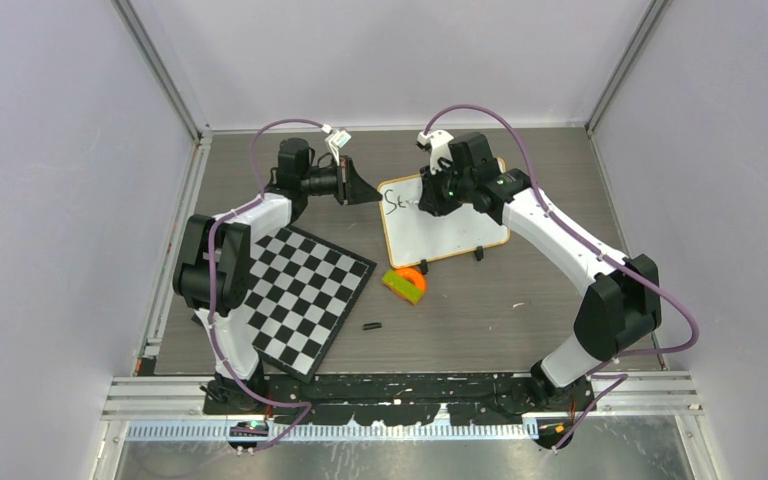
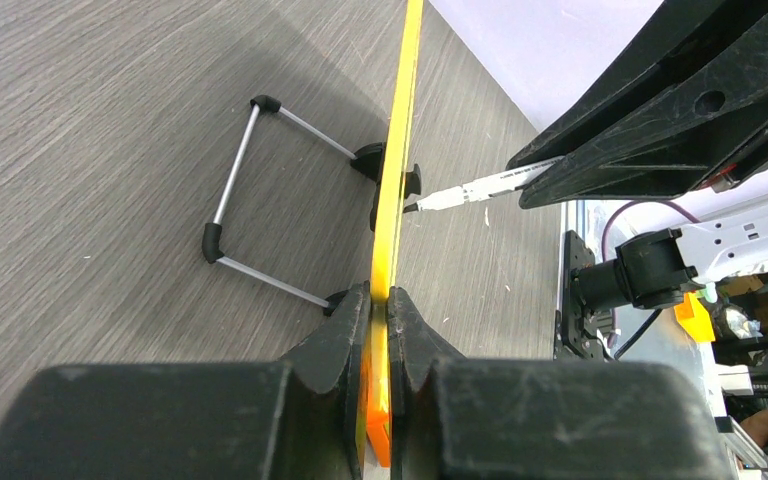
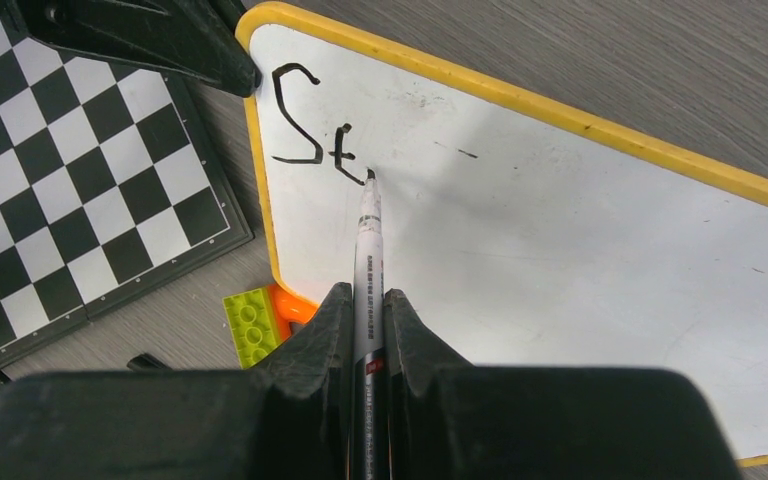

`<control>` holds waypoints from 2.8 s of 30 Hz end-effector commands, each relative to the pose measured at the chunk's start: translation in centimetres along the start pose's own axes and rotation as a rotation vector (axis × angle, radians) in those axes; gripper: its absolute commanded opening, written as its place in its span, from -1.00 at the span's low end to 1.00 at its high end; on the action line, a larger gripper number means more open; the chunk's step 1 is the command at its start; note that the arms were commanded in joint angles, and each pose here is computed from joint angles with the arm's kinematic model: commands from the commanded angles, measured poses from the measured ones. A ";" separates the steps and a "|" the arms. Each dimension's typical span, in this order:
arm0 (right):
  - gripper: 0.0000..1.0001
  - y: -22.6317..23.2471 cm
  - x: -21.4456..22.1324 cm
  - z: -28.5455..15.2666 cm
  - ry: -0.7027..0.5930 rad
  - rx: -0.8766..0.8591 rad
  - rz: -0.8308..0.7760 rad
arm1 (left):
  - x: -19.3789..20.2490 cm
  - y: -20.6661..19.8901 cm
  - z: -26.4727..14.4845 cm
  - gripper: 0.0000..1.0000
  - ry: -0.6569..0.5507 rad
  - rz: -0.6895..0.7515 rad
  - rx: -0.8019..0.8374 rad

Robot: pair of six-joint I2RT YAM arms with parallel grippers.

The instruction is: Write a sentence on the whiteboard

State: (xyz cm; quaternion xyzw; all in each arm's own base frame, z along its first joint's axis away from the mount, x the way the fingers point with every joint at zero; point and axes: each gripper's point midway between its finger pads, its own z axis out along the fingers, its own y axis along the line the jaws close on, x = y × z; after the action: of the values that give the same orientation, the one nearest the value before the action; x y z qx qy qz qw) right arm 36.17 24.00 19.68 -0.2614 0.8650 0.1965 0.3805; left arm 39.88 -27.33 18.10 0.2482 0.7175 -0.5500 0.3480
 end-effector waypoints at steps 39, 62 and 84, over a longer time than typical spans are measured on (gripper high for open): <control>-1.00 -0.6 -2.5 0.6 -0.041 0.020 -0.009 | -0.9 -1.2 0.1 -1.00 -0.009 0.049 0.036; -0.99 -1.8 -1.1 -1.4 -0.023 0.072 -0.024 | -1.0 -1.3 0.0 -1.00 -0.011 0.050 0.032; -1.00 -1.7 -3.4 -1.1 -0.072 0.055 -0.028 | -1.0 -1.4 0.0 -1.00 -0.009 0.053 0.035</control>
State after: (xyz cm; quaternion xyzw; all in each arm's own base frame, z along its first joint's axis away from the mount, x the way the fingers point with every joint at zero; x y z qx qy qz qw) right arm 36.84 22.45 19.95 -0.2555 0.8728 0.1695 0.3797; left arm 39.92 -27.33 18.06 0.2471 0.7185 -0.5490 0.3482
